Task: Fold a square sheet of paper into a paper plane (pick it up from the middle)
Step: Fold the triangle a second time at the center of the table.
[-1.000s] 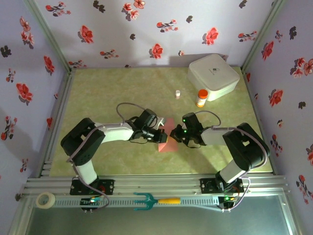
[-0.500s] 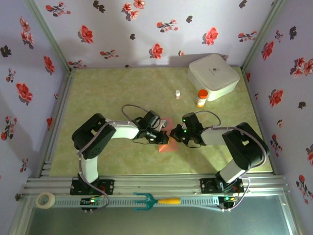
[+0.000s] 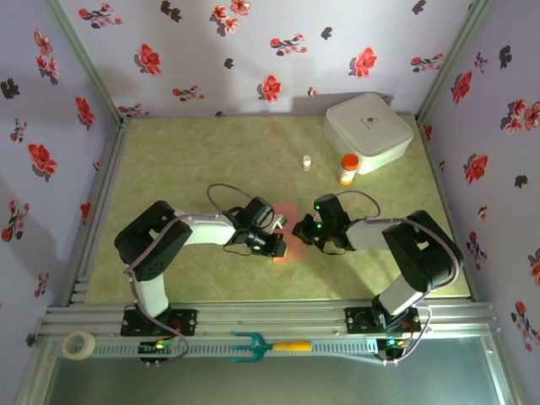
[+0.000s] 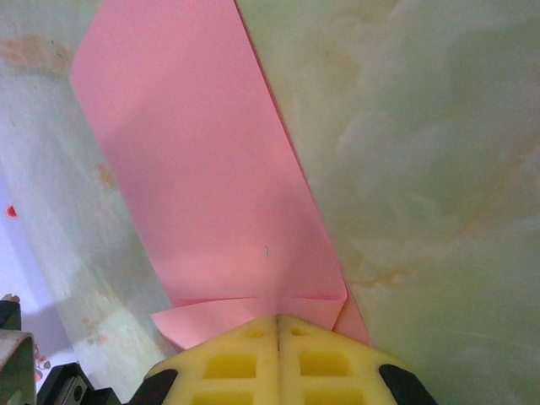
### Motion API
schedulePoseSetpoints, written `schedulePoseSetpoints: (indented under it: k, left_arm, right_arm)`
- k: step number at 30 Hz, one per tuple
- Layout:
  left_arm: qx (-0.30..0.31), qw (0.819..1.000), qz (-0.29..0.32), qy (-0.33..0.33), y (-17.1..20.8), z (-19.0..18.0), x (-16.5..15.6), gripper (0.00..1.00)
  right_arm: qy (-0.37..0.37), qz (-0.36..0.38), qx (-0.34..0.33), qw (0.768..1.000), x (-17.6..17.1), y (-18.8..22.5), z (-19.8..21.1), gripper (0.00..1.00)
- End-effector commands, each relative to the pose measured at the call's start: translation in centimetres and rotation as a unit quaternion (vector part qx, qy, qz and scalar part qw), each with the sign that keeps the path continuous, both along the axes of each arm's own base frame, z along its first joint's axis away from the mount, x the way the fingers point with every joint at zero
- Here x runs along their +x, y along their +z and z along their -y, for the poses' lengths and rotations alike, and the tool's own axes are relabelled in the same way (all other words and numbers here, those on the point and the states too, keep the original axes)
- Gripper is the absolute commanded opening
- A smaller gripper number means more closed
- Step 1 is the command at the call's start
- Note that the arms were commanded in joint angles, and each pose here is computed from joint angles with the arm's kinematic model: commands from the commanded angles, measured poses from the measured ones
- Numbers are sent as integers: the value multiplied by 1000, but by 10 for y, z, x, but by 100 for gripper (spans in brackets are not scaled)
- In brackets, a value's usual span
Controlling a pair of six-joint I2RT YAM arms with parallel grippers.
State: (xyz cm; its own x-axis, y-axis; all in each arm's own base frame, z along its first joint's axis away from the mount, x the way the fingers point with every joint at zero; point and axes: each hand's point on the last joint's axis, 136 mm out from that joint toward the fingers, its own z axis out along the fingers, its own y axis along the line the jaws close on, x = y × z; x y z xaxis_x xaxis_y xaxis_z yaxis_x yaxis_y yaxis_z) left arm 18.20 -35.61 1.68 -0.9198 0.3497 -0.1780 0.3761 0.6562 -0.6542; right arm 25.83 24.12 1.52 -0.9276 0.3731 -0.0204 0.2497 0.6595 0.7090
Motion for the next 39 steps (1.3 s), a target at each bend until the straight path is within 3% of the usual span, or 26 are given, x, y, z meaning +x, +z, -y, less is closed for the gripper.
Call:
schedulePoseSetpoints:
  k: [1, 22, 32, 39]
  left_arm:
    - [32, 999, -13, -7, -11, -19, -19, 5]
    - [12, 999, -37, -9, -8, -25, -37, 5]
    - [-35, 999, 27, 5, 43, -13, -10, 6]
    - [-39, 998, 38, 35, 40, -7, 23, 6]
  right_arm:
    - [-20, -51, -64, 996, -18, -36, 26, 0]
    - [-18, -50, -63, 997, -17, -32, 25, 0]
    - [-13, -44, -54, 997, -14, -26, 21, 0]
    - [-10, -39, -45, 998, -12, -21, 17, 0]
